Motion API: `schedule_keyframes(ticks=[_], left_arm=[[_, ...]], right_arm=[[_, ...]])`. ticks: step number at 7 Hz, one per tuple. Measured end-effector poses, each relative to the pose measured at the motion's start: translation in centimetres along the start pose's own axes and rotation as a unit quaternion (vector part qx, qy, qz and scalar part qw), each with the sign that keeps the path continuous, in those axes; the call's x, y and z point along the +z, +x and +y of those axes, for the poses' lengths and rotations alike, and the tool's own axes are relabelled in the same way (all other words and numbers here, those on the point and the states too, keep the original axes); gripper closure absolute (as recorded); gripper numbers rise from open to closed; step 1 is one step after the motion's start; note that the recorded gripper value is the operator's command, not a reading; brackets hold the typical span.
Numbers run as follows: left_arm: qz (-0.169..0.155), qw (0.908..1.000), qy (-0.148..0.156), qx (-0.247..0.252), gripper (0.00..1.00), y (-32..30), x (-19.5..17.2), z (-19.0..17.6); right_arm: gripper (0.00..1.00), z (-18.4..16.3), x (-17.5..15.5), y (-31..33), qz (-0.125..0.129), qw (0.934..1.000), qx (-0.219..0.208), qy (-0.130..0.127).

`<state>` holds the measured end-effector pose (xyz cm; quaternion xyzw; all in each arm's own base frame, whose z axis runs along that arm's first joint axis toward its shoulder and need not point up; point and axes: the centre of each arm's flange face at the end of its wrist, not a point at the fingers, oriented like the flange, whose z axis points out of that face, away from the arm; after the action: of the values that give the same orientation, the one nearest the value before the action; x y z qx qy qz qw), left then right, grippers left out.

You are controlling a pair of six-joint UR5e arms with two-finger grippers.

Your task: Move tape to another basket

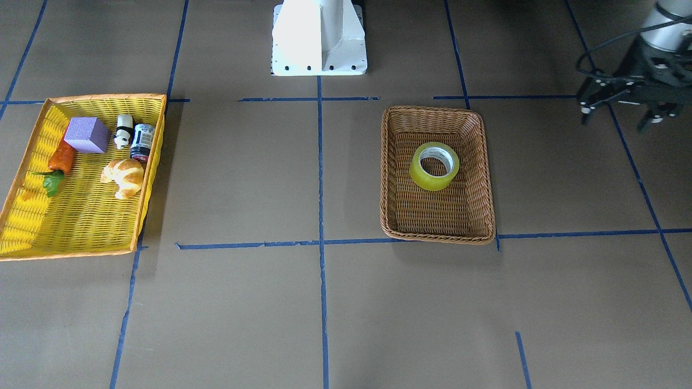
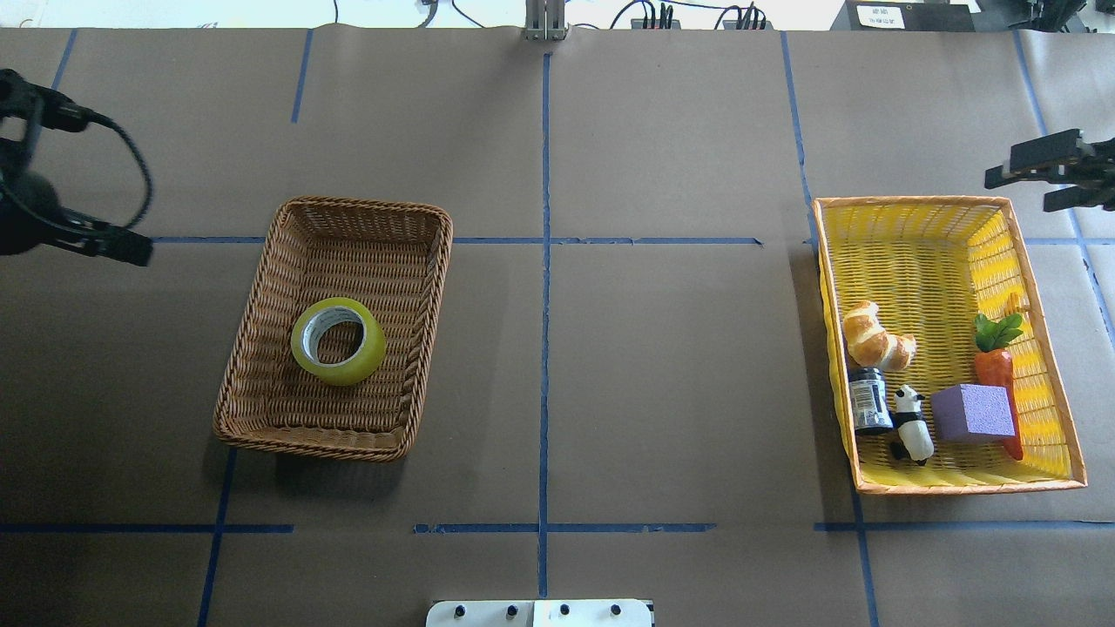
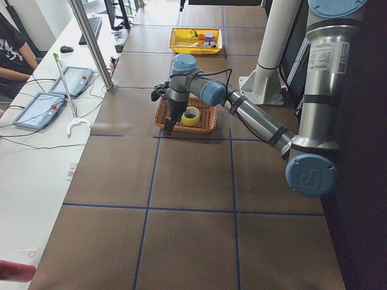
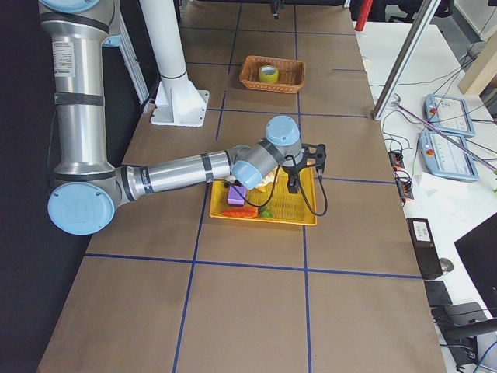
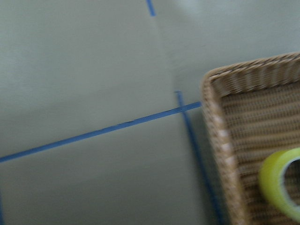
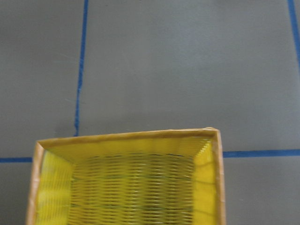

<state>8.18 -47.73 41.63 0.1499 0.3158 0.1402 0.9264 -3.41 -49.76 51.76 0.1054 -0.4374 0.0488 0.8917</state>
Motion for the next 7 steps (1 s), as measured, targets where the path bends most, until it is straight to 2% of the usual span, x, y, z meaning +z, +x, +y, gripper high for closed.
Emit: schedule_keyframes(ticks=[1, 2, 3, 5, 7], left_arm=[[0.015, 0.9996, -0.015, 0.017, 0.00, -8.4, 0.9, 0.9], [0.040, 0.9987, -0.025, 0.021, 0.00, -16.0, 2.3, 2.1], [0.058, 0.9978, -0.029, 0.018, 0.00, -20.8, 3.2, 2.9], [0.073, 0.9962, -0.048, -0.002, 0.00, -23.7, 3.8, 3.5], [0.079, 0.9936, -0.068, -0.044, 0.00, -23.6, 3.8, 3.9]], right_arm=[[0.00, 0.5, -1.6, 3.6, 0.025, 0.9989, -0.032, -0.023], [0.00, 1.1, -3.4, 6.4, 0.040, 0.9964, -0.053, -0.052], [0.00, 1.5, -4.7, 7.9, 0.048, 0.9937, -0.064, -0.079], [0.00, 2.2, -4.7, 9.1, 0.050, 0.9904, -0.068, -0.109], [0.00, 2.4, -4.0, 8.5, 0.024, 0.9905, -0.063, -0.120]])
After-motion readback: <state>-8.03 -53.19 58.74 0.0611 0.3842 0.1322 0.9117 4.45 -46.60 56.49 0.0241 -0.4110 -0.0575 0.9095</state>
